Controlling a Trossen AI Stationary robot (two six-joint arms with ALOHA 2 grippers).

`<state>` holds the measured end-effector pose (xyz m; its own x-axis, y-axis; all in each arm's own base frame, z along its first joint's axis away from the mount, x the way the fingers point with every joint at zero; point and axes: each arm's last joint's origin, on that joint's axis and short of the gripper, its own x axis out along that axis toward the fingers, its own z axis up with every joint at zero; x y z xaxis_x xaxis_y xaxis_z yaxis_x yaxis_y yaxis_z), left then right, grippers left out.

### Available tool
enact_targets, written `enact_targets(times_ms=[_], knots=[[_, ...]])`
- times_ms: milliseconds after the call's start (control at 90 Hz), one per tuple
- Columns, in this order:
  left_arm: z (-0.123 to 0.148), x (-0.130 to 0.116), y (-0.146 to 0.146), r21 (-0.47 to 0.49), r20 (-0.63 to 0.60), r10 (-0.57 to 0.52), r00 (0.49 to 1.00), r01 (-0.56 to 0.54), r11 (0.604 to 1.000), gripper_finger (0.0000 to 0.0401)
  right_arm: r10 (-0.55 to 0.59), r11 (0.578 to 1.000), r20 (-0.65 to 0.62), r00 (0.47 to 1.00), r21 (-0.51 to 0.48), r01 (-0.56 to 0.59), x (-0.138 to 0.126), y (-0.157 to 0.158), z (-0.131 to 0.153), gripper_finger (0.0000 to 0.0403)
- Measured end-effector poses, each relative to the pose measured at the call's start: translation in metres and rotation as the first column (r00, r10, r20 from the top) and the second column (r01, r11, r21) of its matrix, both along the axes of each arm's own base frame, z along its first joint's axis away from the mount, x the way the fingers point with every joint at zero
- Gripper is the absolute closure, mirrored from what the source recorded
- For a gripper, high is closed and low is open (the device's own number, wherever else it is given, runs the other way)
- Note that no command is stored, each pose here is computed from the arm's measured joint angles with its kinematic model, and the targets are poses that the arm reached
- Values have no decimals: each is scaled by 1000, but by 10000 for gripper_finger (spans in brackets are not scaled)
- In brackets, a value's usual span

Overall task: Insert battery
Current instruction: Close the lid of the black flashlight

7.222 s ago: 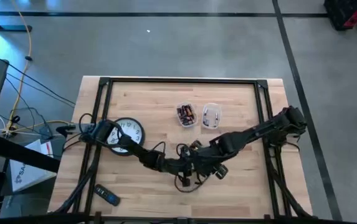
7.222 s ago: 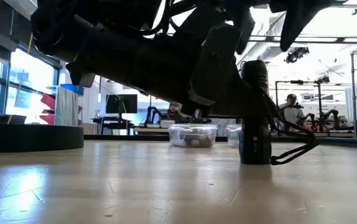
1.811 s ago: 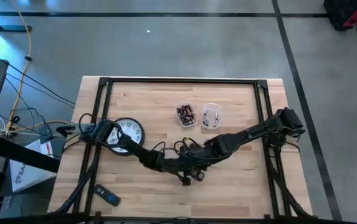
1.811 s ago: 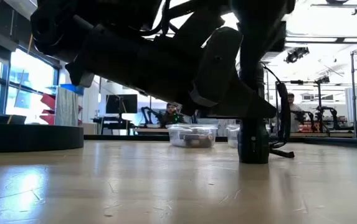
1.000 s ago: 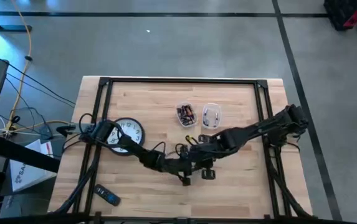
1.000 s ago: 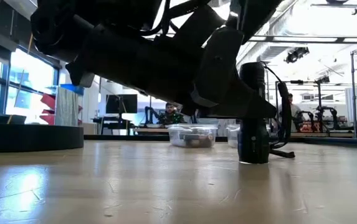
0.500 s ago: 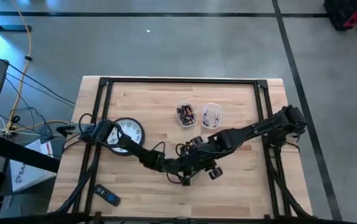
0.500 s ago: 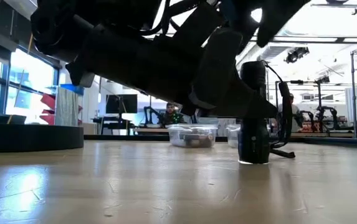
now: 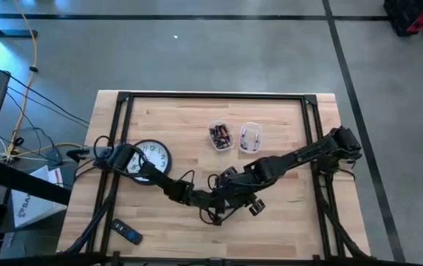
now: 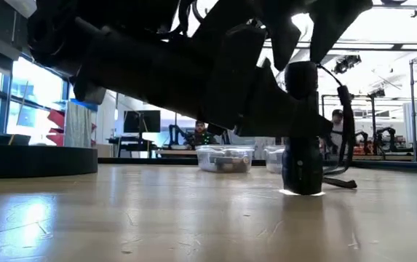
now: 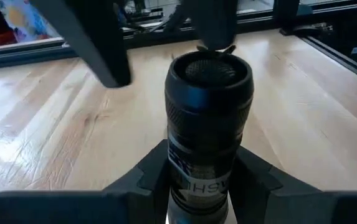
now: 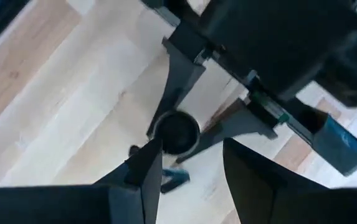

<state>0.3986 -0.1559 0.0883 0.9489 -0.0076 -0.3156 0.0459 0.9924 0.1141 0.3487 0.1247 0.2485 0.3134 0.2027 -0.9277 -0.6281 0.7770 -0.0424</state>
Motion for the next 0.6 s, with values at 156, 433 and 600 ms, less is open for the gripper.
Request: enact_targets(times_ms=[156,433,600], knots=[[0,0,0,-14,0,11,1000,-11,1000,298,18,1000,10,1000,24,-18,0,4,1,280],[-18,4,1,-64,91,22,996,-16,998,298,4,1000,-22,1000,26,-4,-3,5,0,285],[-19,4,1,-70,90,27,996,-21,997,297,2,1000,-37,999,-17,-2,-6,5,-1,285]])
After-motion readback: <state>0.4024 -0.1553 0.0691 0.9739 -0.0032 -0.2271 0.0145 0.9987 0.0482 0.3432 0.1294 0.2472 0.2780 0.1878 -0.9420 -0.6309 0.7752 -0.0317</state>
